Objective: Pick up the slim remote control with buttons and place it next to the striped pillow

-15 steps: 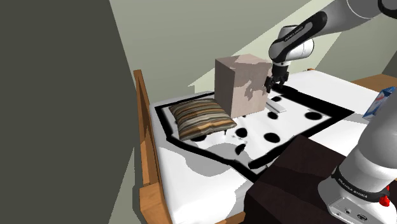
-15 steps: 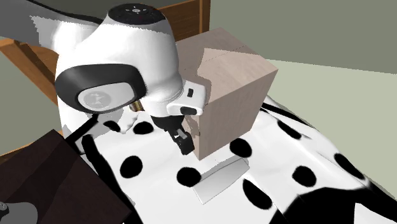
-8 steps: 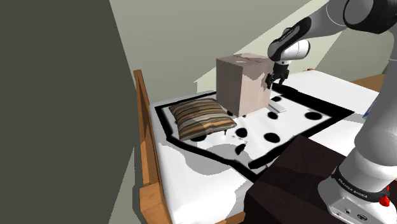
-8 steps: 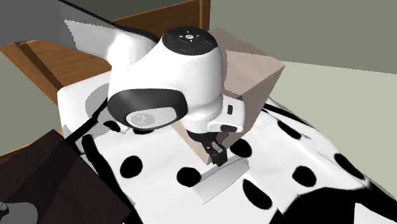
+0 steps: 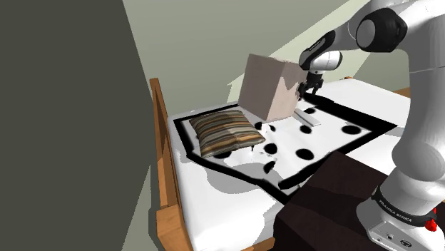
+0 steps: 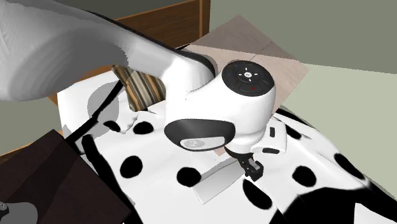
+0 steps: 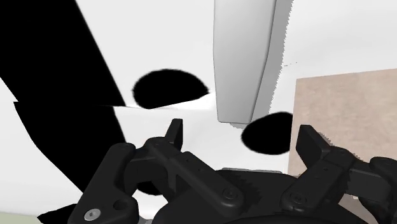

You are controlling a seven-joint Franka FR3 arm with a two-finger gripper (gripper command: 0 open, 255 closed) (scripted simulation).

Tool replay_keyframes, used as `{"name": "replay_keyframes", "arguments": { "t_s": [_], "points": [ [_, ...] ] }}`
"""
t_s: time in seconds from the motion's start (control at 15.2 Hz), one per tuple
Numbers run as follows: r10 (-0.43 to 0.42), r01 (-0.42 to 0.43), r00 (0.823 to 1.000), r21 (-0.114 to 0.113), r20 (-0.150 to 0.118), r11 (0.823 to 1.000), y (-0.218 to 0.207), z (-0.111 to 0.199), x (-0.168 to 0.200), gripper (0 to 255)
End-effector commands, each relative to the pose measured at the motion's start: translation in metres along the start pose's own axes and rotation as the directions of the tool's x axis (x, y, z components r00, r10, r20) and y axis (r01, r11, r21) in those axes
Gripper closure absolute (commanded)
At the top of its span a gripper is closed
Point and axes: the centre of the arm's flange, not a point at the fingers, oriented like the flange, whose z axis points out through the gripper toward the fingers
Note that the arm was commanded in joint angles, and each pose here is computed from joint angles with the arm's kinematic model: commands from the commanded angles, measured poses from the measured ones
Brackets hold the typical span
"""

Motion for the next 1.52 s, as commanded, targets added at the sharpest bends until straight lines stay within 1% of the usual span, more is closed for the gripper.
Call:
{"name": "replay_keyframes", "arguments": {
  "t_s": [0.0,0.07,0.13,0.33,0.59,0.66,1.12,1.45],
  "points": [
    [-0.013,0.008,0.988,0.03,0.155,1.0,-0.003,0.089,-0.018,0],
    [0.004,-0.004,1.0,0.004,0.002,1.0,0.006,0.001,0.003,0],
    [0.004,-0.004,1.0,0.004,0.002,1.0,0.006,0.001,0.003,0],
    [-0.002,0.001,0.998,0.015,0.064,1.0,0.003,0.037,-0.004,0],
    [-0.012,0.008,0.989,0.029,0.147,1.0,-0.002,0.084,-0.016,0],
    [-0.013,0.008,0.988,0.03,0.155,1.0,-0.003,0.089,-0.018,0],
    [-0.013,0.008,0.988,0.03,0.155,1.0,-0.004,0.128,-0.024,0],
    [-0.013,0.008,0.988,0.03,0.155,1.0,-0.004,0.128,-0.024,0]
  ]
}}
